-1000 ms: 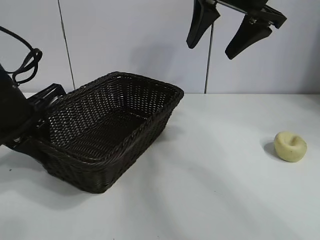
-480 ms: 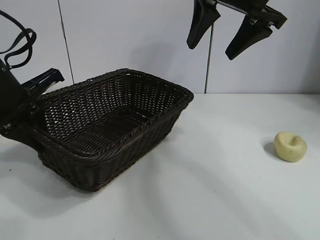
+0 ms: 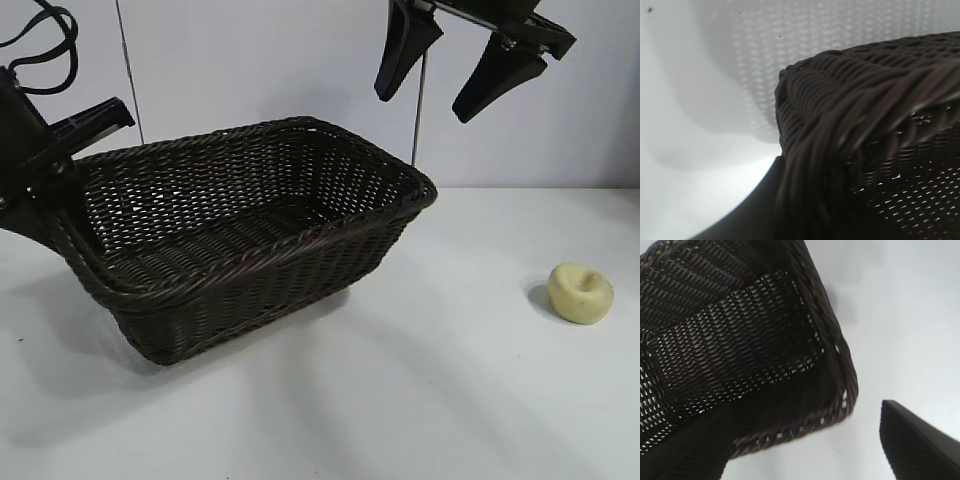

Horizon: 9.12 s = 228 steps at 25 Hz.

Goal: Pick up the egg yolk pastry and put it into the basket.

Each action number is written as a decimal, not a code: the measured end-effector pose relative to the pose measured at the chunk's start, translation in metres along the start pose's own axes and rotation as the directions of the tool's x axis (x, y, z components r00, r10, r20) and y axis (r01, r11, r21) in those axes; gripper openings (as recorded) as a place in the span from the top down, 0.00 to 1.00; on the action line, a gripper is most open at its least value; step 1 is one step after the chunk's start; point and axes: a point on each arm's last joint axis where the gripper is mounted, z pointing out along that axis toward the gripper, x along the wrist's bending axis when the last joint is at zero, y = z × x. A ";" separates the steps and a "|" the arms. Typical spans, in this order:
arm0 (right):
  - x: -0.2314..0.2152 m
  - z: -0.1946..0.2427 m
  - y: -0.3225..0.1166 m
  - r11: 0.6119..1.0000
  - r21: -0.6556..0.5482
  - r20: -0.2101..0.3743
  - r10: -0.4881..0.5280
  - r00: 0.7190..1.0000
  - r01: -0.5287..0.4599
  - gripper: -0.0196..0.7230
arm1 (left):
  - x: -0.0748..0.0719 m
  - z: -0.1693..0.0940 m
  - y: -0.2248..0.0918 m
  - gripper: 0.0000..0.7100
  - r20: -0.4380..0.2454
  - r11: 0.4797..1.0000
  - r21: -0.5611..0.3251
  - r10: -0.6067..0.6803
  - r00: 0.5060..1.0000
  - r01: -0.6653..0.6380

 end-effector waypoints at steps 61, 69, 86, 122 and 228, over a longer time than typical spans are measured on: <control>0.000 0.000 -0.001 1.000 0.014 -0.001 0.000 1.000 0.000 0.19 | -0.061 -0.017 0.064 0.28 0.005 0.807 0.041 0.589 0.808 -0.589; 0.000 0.000 -0.002 1.000 0.025 -0.002 0.000 1.000 0.000 0.19 | -0.067 -0.086 0.031 0.28 0.037 0.783 -0.092 0.620 0.784 -0.615; 0.000 0.000 -0.003 1.000 0.031 -0.002 0.000 1.000 0.001 0.19 | -0.058 -0.047 0.021 0.28 0.207 0.883 -0.142 0.468 0.859 -0.447; -0.142 0.077 -0.043 0.895 0.352 0.345 0.147 0.927 -0.273 0.19 | -0.060 -0.047 0.022 0.28 0.222 0.887 -0.165 0.459 0.860 -0.431; -0.011 -0.009 -0.018 0.996 0.077 -0.041 0.040 0.998 -0.036 0.22 | -0.059 -0.047 0.021 0.28 0.224 0.888 -0.149 0.459 0.860 -0.435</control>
